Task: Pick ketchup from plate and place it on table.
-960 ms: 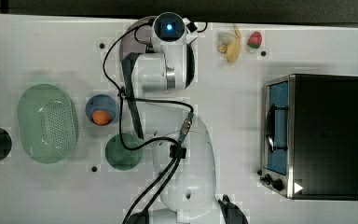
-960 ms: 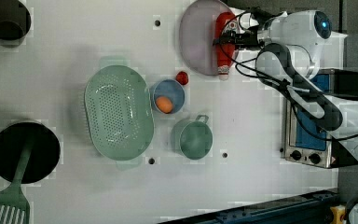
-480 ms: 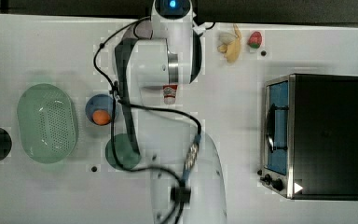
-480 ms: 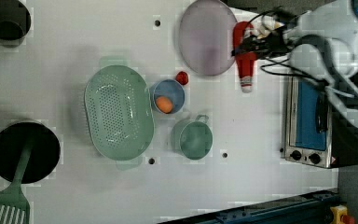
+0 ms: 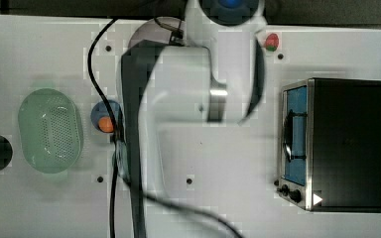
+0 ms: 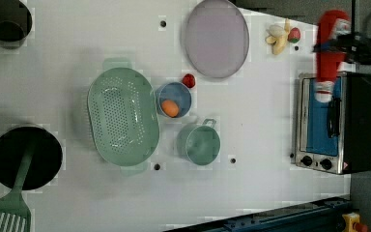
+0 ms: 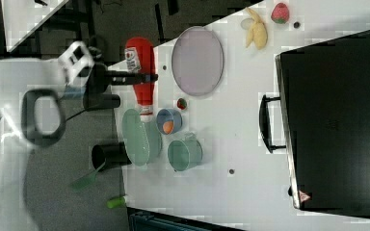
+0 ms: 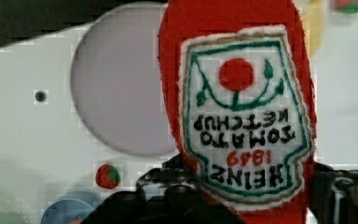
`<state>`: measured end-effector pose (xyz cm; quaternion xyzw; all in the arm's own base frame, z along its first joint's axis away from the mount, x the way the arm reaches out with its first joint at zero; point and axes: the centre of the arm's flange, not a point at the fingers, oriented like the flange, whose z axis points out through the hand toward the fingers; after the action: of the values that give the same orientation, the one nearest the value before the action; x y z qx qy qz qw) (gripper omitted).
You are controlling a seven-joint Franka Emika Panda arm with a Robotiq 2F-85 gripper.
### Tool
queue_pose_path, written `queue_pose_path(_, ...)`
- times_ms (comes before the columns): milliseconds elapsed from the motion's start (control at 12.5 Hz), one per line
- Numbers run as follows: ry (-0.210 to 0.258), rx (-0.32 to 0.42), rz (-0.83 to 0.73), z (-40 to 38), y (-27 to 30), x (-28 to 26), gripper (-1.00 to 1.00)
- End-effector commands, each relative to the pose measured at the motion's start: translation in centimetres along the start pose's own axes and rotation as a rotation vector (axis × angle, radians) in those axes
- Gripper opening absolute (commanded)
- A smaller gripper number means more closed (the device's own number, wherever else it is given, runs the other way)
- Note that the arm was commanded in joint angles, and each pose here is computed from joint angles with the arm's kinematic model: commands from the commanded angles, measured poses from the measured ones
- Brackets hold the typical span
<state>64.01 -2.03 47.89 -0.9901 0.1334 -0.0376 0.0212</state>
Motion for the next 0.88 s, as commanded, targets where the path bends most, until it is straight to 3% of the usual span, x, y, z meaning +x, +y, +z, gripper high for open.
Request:
queue_pose_path(80, -0.128, -0.035, 0.057, 4.1, 5.5, -3.0, 0.27)
queue_pose_path(240, -0.156, -0.048, 0.069, 5.0, 6.6, -5.9, 0.27)
queue_pose_path(720, -0.146, -0.052, 0.063, 14.2, 7.4, -12.0, 0.27)
queue_pose_path(880, -0.173, -0.053, 0.057, 17.7, 7.2, -13.3, 0.27)
